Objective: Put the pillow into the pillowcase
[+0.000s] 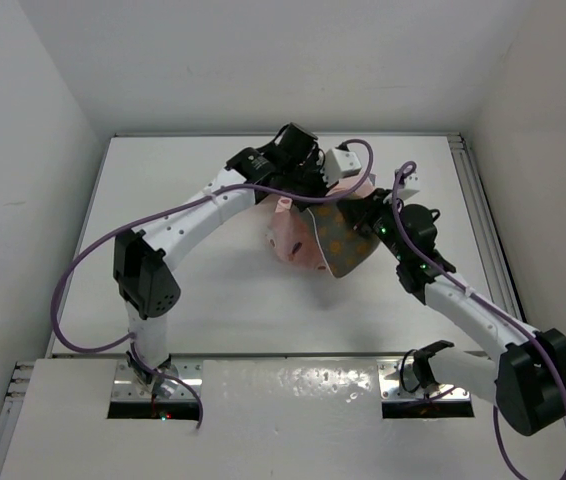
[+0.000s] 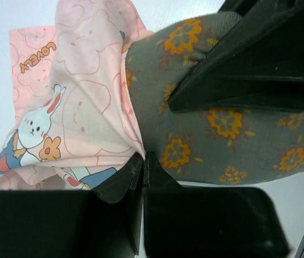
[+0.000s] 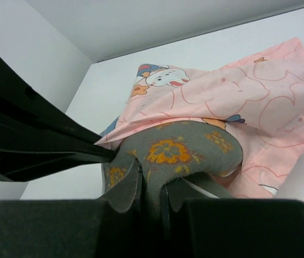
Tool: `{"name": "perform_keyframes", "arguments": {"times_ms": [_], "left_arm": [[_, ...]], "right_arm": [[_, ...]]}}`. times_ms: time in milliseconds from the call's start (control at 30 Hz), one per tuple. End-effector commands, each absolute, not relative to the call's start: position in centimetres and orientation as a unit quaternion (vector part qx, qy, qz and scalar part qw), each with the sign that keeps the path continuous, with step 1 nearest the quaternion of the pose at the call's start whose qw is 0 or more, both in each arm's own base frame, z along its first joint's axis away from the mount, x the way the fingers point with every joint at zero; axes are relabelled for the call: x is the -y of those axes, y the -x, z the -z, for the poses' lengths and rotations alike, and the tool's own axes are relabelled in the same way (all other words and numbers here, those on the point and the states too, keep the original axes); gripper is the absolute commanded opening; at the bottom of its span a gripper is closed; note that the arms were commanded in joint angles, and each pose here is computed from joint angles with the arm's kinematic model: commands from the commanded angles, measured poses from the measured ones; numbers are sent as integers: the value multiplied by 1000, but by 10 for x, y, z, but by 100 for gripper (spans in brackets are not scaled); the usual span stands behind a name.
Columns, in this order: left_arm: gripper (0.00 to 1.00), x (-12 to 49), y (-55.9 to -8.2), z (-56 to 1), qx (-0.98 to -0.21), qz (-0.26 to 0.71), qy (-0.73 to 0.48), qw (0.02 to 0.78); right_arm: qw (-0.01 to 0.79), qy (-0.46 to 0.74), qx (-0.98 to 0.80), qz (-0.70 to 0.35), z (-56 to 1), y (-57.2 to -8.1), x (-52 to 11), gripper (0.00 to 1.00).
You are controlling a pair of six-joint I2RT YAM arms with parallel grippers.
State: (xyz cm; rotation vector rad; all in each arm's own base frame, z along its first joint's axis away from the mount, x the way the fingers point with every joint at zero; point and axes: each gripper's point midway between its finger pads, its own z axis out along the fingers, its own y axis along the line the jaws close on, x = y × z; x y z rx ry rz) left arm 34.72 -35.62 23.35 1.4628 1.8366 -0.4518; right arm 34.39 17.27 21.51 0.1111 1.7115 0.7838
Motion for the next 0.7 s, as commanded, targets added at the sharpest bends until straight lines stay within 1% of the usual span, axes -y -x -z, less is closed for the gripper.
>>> {"name": "perform_keyframes", "arguments": {"times_ms": [0,100,133,167,200,233,333,367,400,433,467,500,533,567,600,633,667], "left_arm": [[0,358,-324,-249,-694,186,-595,360],[0,358,-323,-237,-697,184,-596,353],[2,358,-321,-224,-701,186,-598,342],[4,363,-324,-223,-699,189,-593,353],[4,364,-324,-216,-702,189,-591,350],[4,363,-324,-204,-708,190,-589,341],[1,364,-331,-190,-712,187,-582,346],[1,368,-336,-190,-709,187,-577,359],[2,365,-339,-186,-716,181,-570,361],[16,362,-345,-179,-725,181,-557,361],[22,359,-349,-177,-730,180,-549,364],[32,357,-351,-175,-737,183,-540,362],[46,347,-360,-171,-755,190,-516,358],[50,342,-364,-169,-763,192,-506,355],[52,337,-367,-168,-769,194,-497,351],[58,325,-373,-165,-783,192,-482,342],[62,317,-375,-162,-791,188,-477,335]], "right_arm": [[726,-75,-595,-336,-324,-354,-148,0],[725,-77,-600,-331,-321,-356,-147,0],[717,-75,-609,-331,-316,-358,-149,0],[706,-75,-620,-334,-308,-359,-152,0],[693,-77,-628,-345,-301,-359,-157,0],[681,-83,-640,-346,-286,-362,-159,0],[646,-132,-662,-356,-245,-367,-159,0],[636,-145,-667,-360,-235,-367,-159,0],[624,-159,-673,-364,-224,-367,-159,0],[608,-167,-685,-364,-211,-368,-161,0],[591,-178,-696,-367,-201,-369,-163,3],[582,-182,-703,-367,-200,-371,-167,14],[545,-184,-737,-355,-176,-368,-171,33],[526,-174,-754,-354,-169,-367,-176,42],[518,-160,-761,-355,-174,-370,-182,52],[477,-126,-798,-346,-154,-359,-190,61],[462,-106,-811,-342,-151,-356,-194,63]]}}
